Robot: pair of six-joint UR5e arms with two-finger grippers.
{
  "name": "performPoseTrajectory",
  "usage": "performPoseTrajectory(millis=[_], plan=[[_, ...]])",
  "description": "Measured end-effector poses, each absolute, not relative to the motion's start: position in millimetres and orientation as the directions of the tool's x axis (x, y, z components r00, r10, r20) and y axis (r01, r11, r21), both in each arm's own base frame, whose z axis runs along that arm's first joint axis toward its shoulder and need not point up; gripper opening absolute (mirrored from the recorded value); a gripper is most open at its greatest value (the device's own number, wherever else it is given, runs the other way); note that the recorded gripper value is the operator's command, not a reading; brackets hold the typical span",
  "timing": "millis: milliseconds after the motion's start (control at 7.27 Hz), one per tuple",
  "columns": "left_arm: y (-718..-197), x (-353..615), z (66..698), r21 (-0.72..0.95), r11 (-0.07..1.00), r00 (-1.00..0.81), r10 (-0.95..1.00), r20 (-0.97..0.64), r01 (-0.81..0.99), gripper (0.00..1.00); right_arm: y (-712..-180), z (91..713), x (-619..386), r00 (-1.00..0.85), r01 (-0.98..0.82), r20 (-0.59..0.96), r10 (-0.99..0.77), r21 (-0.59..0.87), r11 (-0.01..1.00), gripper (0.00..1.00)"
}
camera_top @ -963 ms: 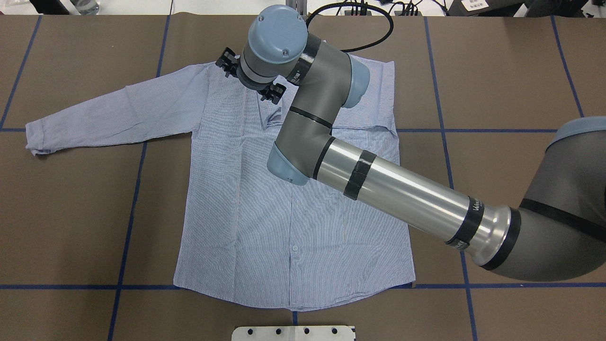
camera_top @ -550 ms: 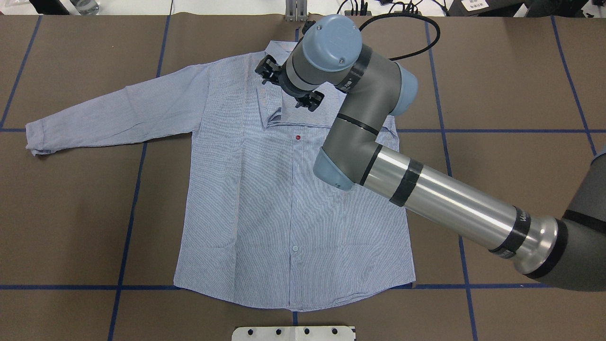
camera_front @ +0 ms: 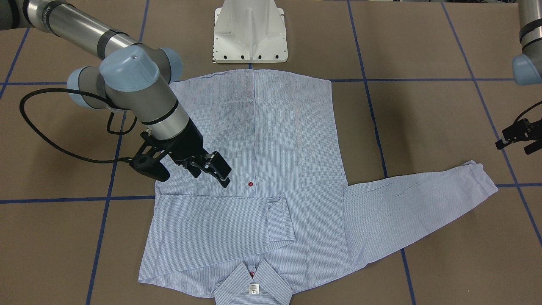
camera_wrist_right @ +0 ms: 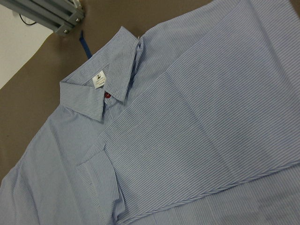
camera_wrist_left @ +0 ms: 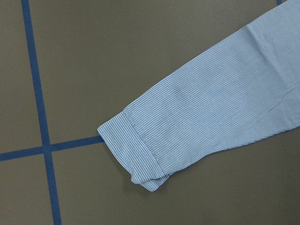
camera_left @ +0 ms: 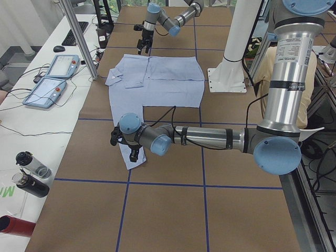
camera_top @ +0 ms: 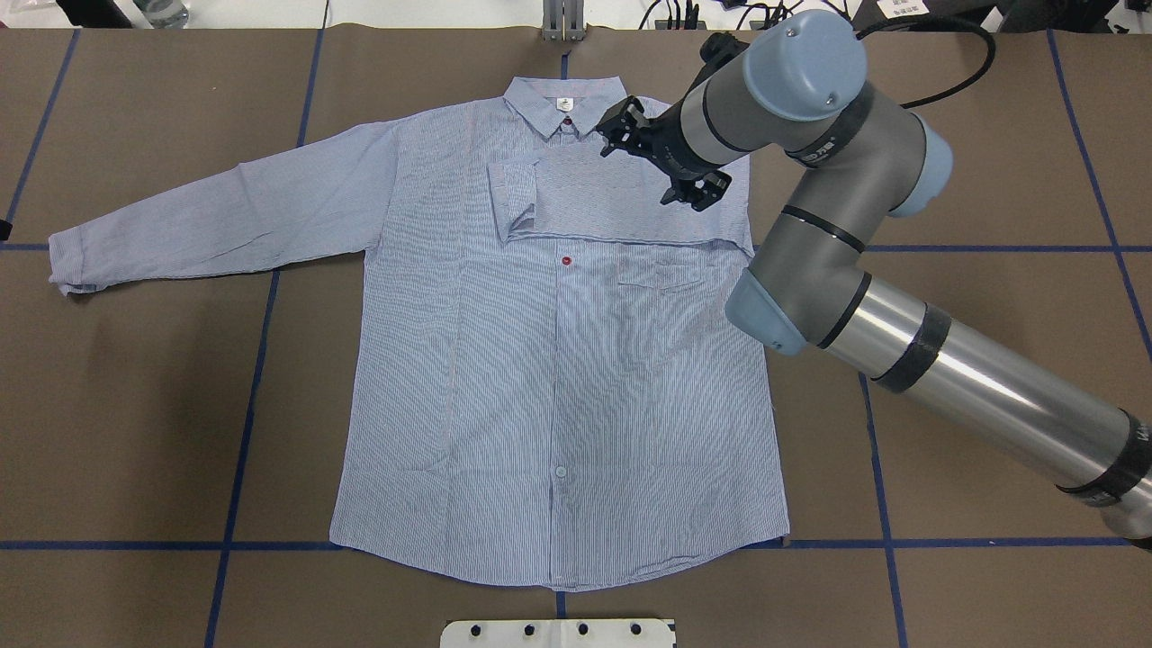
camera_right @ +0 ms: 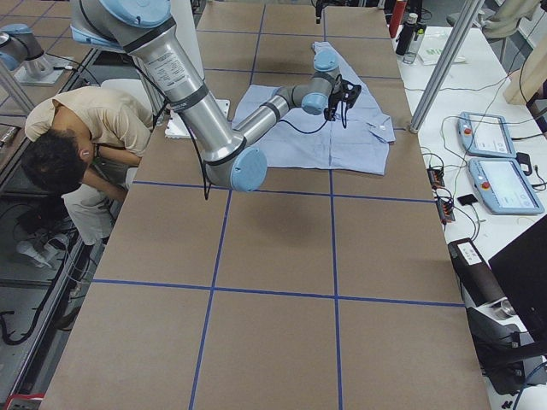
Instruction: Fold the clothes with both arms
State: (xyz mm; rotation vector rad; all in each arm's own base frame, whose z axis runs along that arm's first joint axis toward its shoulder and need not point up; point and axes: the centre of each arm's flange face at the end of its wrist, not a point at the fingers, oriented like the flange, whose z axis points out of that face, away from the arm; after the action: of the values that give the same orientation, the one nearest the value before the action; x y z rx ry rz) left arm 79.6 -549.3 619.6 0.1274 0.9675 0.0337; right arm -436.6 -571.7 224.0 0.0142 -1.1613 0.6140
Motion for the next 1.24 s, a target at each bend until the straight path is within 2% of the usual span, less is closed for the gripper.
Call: performPoseTrajectory(millis=[413,963,1239], plan=[[-536,91,699,0.039,0.981,0.482,-0.059,-0.874,0.192,0.79,-573,253,-385,0.239,-0.49,0.85,0.469,-0.311,0.814,0.99],[-543,132,685,-0.072,0.967,0.412,-0.17,-0.895,0.242,0.75,-553,261,-362,0.229,-0.484,0.858,0.461,-0.311,0.818,0.99],[-540,148,687,-0.085,0.963,0.424,-0.191,-0.885,0.255,0.63,-549,263,-362,0.23,-0.476,0.858,0.459,-0.313,0.822,0.99]])
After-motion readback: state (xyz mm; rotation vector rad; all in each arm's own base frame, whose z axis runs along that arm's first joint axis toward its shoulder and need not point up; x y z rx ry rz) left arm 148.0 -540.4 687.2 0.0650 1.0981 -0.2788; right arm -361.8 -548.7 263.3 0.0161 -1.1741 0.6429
